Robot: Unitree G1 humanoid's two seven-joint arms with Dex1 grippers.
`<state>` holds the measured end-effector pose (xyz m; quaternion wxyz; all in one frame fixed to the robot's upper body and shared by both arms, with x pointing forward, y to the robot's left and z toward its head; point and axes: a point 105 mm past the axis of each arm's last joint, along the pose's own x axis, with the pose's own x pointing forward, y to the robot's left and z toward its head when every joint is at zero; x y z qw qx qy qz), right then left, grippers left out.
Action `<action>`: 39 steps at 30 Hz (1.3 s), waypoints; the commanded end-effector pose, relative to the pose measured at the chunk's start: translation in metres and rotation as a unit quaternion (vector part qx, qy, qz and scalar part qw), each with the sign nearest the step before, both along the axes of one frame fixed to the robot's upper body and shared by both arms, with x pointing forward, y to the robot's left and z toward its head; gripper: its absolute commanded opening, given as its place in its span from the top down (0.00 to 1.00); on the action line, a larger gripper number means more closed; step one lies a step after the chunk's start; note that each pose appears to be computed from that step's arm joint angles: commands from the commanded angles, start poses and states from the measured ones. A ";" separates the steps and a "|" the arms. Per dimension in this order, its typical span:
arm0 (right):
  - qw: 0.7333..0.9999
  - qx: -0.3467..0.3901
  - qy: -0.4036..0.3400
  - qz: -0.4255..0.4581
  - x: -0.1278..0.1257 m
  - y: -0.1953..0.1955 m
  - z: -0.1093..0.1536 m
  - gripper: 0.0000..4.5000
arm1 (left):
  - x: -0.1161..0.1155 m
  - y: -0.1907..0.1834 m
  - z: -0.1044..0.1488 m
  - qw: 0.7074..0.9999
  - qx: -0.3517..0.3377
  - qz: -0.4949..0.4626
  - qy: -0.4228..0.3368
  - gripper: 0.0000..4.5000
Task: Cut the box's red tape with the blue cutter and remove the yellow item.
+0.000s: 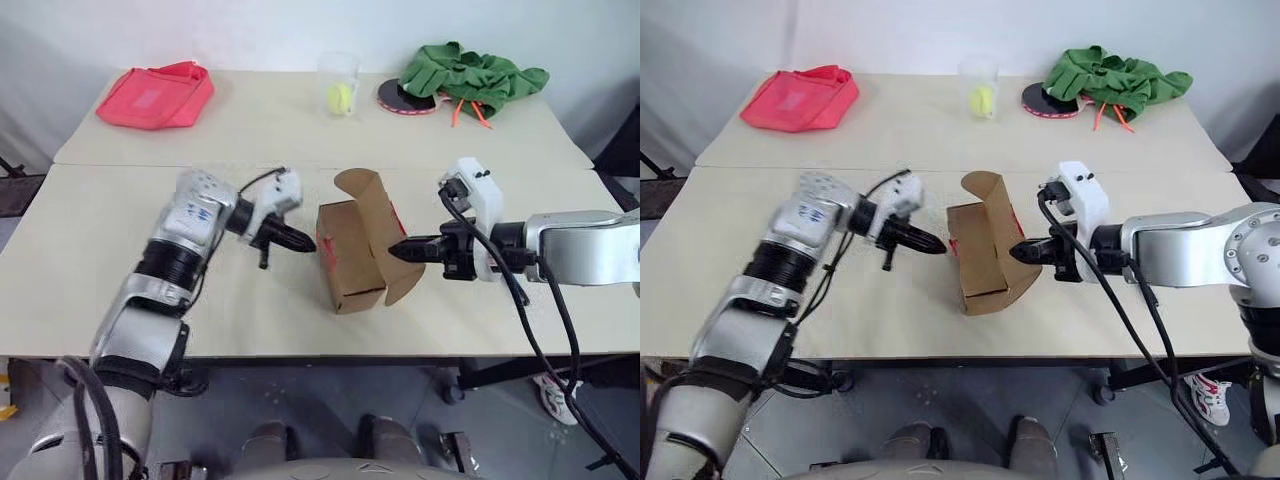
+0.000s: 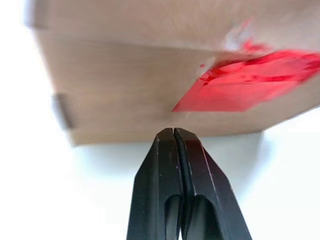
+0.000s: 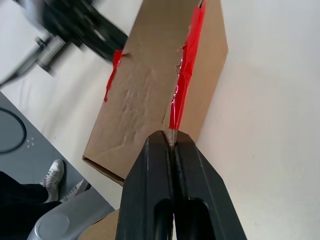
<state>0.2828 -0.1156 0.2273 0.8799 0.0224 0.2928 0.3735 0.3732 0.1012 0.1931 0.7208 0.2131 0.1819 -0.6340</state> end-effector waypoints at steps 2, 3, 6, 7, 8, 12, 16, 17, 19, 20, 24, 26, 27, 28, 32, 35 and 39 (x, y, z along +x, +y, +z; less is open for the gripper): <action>0.999 -0.029 0.019 0.006 -0.004 -0.002 -0.014 0.99 | -0.015 0.006 0.042 0.998 -0.063 -0.021 0.005 1.00; 0.999 -0.030 0.018 0.006 -0.004 -0.002 -0.014 0.99 | -0.018 0.007 0.047 0.997 -0.071 -0.023 0.008 1.00; 0.999 -0.032 0.018 0.005 -0.003 -0.003 -0.014 0.99 | -0.027 0.003 0.065 0.994 -0.100 -0.039 0.006 1.00; 0.999 -0.033 0.017 0.004 -0.003 -0.004 -0.013 0.99 | -0.030 -0.005 0.076 0.991 -0.125 -0.051 -0.002 1.00; 0.999 -0.034 0.017 0.004 -0.002 -0.005 -0.013 0.99 | -0.032 -0.017 0.079 0.989 -0.135 -0.061 -0.008 1.00; 0.999 -0.036 0.014 0.003 0.001 -0.005 -0.011 0.99 | -0.037 -0.050 0.067 0.986 -0.140 -0.083 -0.016 1.00; 0.999 -0.038 0.011 0.003 0.003 -0.004 -0.009 0.99 | -0.039 -0.068 0.044 0.989 -0.114 -0.094 -0.008 1.00; 0.999 -0.039 0.009 0.004 0.003 -0.004 -0.008 0.99 | -0.038 -0.069 0.036 0.991 -0.096 -0.093 -0.007 1.00; 0.999 -0.039 0.005 0.003 0.004 -0.004 -0.005 0.99 | -0.032 -0.065 0.022 0.995 -0.060 -0.081 -0.011 1.00; 0.999 -0.039 0.002 0.002 0.004 -0.005 -0.004 0.99 | -0.027 -0.062 0.016 0.996 -0.043 -0.072 -0.020 1.00; 0.999 -0.040 -0.002 -0.001 0.005 -0.006 0.000 0.99 | -0.017 -0.056 0.005 0.998 -0.013 -0.059 -0.034 1.00; 0.999 -0.041 -0.003 -0.005 0.005 -0.007 0.001 0.99 | -0.016 -0.052 0.000 0.998 -0.002 -0.061 -0.034 1.00; 0.999 -0.041 -0.003 -0.008 0.004 -0.009 0.001 0.99 | -0.015 -0.048 -0.003 0.998 0.009 -0.059 -0.035 1.00; 0.999 -0.040 -0.001 -0.013 0.004 -0.012 0.001 0.99 | -0.014 -0.042 -0.007 0.998 0.022 -0.057 -0.034 1.00; 0.998 -0.047 0.008 -0.037 0.003 -0.026 -0.002 0.99 | -0.011 -0.024 -0.018 0.997 0.056 -0.045 -0.033 1.00; 0.997 -0.050 0.009 -0.052 0.001 -0.034 -0.002 0.99 | -0.012 -0.016 -0.020 0.997 0.063 -0.041 -0.031 1.00; 0.996 -0.054 0.011 -0.069 0.001 -0.044 -0.003 0.99 | -0.015 -0.012 -0.023 0.997 0.065 -0.038 -0.027 1.00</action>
